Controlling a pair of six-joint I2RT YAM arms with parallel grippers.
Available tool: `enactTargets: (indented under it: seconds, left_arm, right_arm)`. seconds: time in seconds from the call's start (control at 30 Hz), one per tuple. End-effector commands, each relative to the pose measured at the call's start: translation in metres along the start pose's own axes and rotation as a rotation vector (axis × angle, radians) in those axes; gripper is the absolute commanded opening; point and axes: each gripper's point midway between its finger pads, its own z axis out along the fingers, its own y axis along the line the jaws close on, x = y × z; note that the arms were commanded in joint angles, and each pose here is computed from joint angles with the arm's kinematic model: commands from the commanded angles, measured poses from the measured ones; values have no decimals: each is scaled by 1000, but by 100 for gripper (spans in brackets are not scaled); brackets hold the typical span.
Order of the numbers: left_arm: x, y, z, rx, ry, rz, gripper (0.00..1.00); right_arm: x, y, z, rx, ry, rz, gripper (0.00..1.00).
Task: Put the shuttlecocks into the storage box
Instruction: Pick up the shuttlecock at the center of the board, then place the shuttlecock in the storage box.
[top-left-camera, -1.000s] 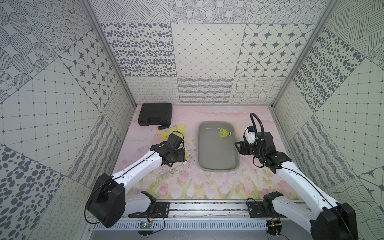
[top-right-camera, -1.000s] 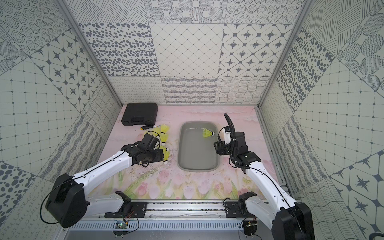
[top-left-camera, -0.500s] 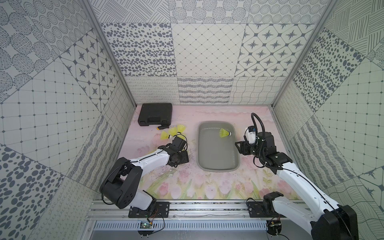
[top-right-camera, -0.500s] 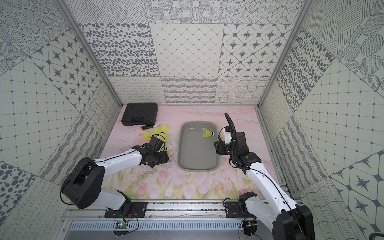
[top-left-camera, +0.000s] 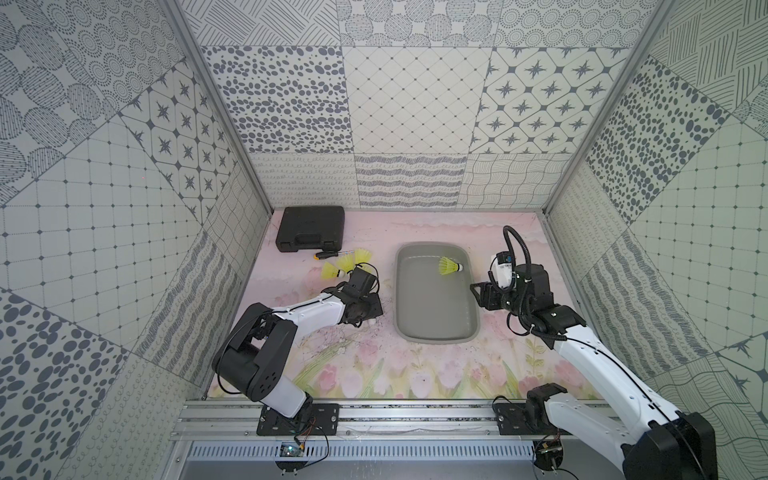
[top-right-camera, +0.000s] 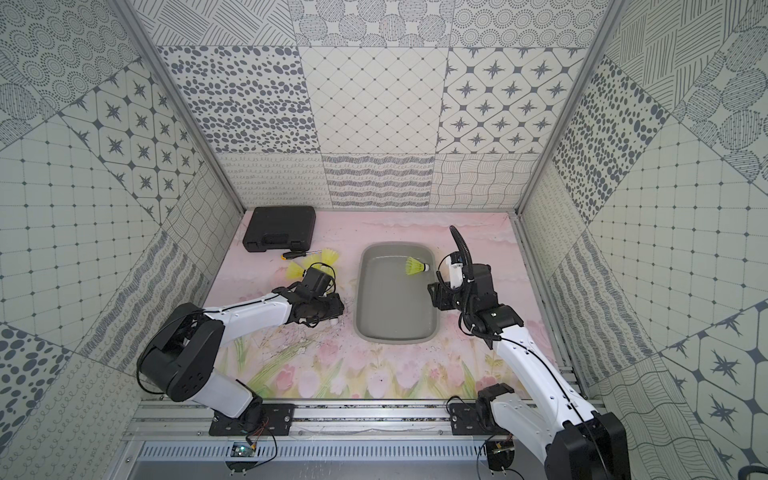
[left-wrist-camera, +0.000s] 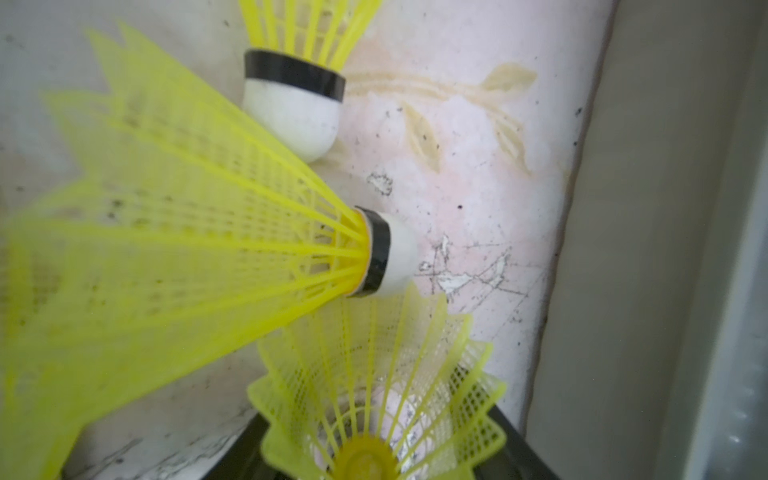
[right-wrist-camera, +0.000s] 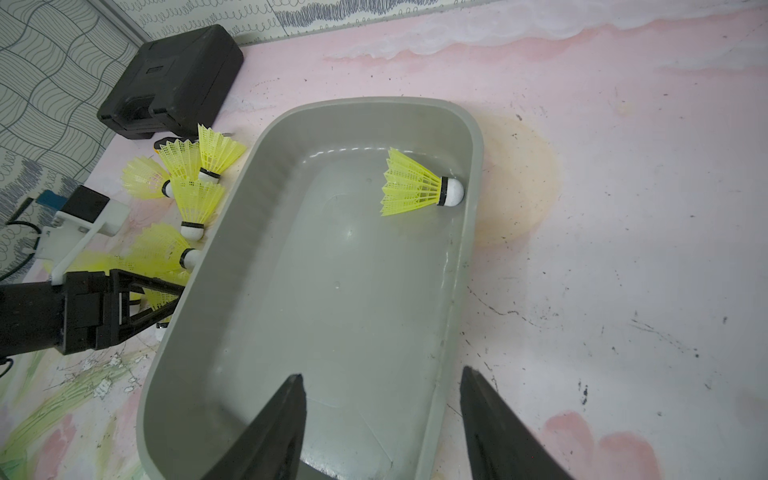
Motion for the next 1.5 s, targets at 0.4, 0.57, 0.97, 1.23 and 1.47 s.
enactTargets:
  seconds: [0.4, 0.57, 0.97, 1.23, 1.47]
  left_arm:
    - [-14, -7, -39, 58, -105, -51, 24]
    - [-32, -33, -76, 180, -181, -64, 24]
    - [-68, -93, -131, 486, -293, -157, 25]
    - [-75, -108, -129, 554, -293, -201, 25]
    - [-76, -111, -126, 572, -286, -219, 25]
  right_arm:
    - [-12, 37, -6, -127, -68, -97, 62]
    - [-11, 75, -5, -253, -41, -133, 62]
    - [1, 175, 8, -504, 20, -202, 61]
    - [10, 233, 20, -628, 46, -200, 61]
    - [10, 249, 45, -602, 63, -150, 56]
